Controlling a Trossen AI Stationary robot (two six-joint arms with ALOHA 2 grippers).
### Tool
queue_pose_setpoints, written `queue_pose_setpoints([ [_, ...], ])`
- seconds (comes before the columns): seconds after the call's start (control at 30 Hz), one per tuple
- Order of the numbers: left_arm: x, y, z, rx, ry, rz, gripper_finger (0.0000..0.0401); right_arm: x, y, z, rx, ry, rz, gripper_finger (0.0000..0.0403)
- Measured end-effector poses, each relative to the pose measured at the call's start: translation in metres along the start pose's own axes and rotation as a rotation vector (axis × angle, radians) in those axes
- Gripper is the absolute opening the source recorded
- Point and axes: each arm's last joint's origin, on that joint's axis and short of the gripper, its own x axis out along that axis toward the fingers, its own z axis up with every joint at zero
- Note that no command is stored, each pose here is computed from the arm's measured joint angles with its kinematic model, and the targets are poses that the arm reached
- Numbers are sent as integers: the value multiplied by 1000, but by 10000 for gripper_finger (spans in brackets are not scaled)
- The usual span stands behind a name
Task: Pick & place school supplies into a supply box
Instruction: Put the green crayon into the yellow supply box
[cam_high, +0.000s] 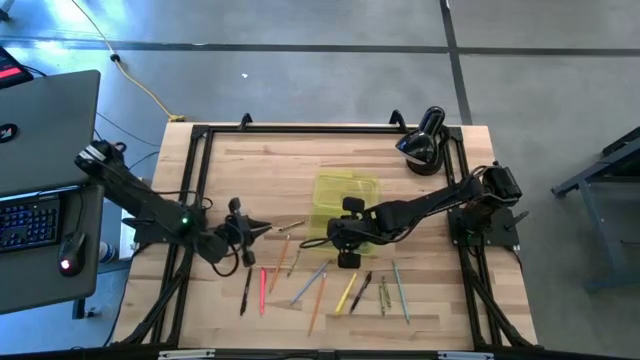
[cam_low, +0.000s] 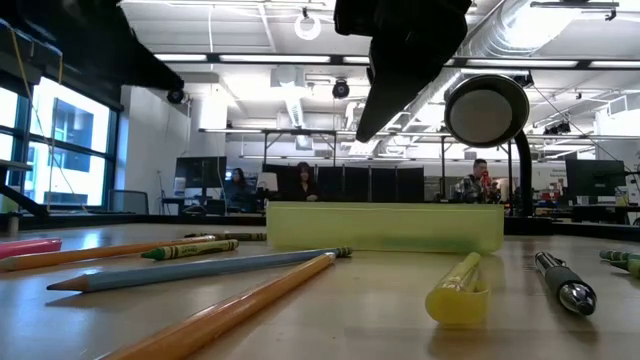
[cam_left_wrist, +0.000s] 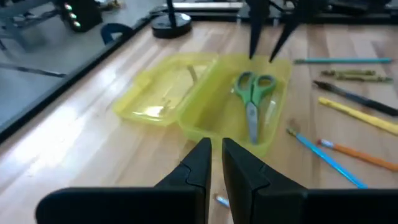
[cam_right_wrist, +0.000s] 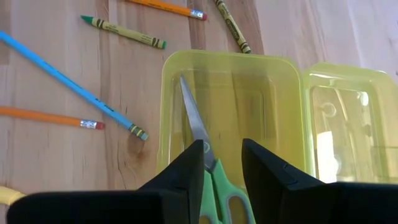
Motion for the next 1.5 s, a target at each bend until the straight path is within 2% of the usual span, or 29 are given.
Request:
queue_pose_setpoints([
  [0.13, 9, -5, -15, 33, 19, 20, 72, 0, 0, 1, 2, -6, 1, 87],
  [0.27, 20, -7, -20, 53, 30, 52, 72, 0, 0, 1, 3, -10, 7, 87],
  [0.43, 32, 5, -10, 71, 26, 60, 72, 0, 1, 1, 4, -5, 32, 87],
  [0.57, 35, 23, 9, 101, 5, 27, 72, 0, 1, 1, 4, -4, 33, 87],
  [0.73, 34, 48, 27, 58, -25, -53, 72, 0, 1, 1, 4, -4, 29, 87],
  [0.9, 36, 64, 22, 51, 59, -23, 72, 0, 1, 1, 4, -6, 26, 87],
  [1.07, 43, 65, 17, 72, 97, -2, 72, 0, 0, 2, 5, -18, 0, 87],
  [1.17, 43, 65, 24, 72, 35, 26, 72, 0, 0, 2, 6, -23, -14, 87],
  [1.23, 44, 65, 25, 45, 15, 34, 72, 0, 0, 2, 6, -26, -22, 87],
  [1.33, 44, 64, 28, -58, -14, 31, 72, 0, 0, 2, 7, -29, -24, 87],
  [1.5, 46, 64, 24, -62, 25, 31, 72, 0, 0, 3, 8, -33, -23, 87],
])
